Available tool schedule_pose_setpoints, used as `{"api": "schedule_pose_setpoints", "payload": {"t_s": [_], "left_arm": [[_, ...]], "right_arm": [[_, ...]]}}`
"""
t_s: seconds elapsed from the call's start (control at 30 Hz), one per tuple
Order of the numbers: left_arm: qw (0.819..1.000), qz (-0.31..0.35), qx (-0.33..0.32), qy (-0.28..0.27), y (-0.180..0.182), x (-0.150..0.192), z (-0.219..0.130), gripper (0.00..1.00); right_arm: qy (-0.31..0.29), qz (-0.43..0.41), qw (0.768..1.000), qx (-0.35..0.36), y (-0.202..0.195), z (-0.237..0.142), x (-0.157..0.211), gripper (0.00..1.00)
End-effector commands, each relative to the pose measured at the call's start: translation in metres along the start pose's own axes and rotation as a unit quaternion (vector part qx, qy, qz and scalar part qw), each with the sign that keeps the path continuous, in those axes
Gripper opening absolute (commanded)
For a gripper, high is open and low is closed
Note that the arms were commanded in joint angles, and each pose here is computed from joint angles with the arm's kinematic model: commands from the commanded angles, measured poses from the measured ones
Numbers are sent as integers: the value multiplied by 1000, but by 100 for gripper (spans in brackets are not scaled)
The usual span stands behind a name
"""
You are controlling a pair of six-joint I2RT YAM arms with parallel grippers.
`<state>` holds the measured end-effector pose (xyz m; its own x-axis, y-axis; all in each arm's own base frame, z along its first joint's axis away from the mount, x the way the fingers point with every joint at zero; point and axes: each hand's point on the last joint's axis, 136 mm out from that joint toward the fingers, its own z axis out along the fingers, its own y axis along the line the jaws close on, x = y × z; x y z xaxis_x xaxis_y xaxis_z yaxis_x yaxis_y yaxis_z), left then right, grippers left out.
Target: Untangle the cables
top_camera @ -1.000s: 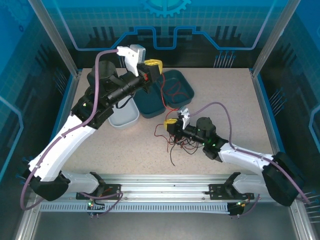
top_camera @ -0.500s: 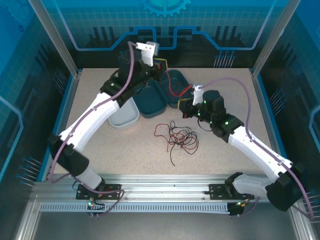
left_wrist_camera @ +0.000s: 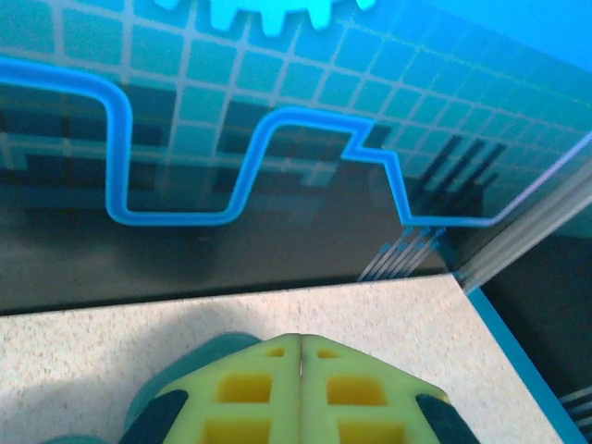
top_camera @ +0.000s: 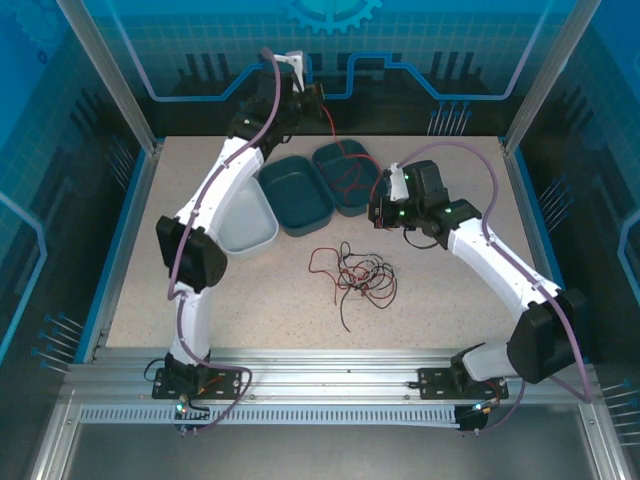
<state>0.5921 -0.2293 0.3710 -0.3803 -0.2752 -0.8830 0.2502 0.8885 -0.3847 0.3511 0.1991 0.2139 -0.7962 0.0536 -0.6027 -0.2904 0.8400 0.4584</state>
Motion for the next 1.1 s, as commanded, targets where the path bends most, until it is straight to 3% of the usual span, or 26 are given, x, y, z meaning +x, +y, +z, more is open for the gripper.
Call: {"api": "schedule_pose_setpoints", "payload": {"t_s": [0.0, 0.4, 0.73, 0.87, 0.97, 1.07], "left_arm": [[999, -2, -15, 42, 10, 24, 17, 0], [996, 19, -1, 86, 26, 90, 64, 0], [990, -3, 14, 140, 41, 165, 110, 2], [988, -8, 19, 150, 45, 184, 124, 4], [988, -5, 16, 151, 48, 188, 127, 19], [989, -3, 23, 149, 46, 186, 127, 22]], "right_arm": [[-6, -1, 1000, -12, 3, -3, -20, 0], [6, 20, 999, 37, -37, 91, -82, 0], [50, 30, 996, 73, -78, 149, -85, 0], [68, 31, 994, 83, -91, 160, -80, 8], [82, 29, 992, 95, -100, 164, -77, 16], [91, 24, 990, 105, -105, 165, -74, 21]]}}
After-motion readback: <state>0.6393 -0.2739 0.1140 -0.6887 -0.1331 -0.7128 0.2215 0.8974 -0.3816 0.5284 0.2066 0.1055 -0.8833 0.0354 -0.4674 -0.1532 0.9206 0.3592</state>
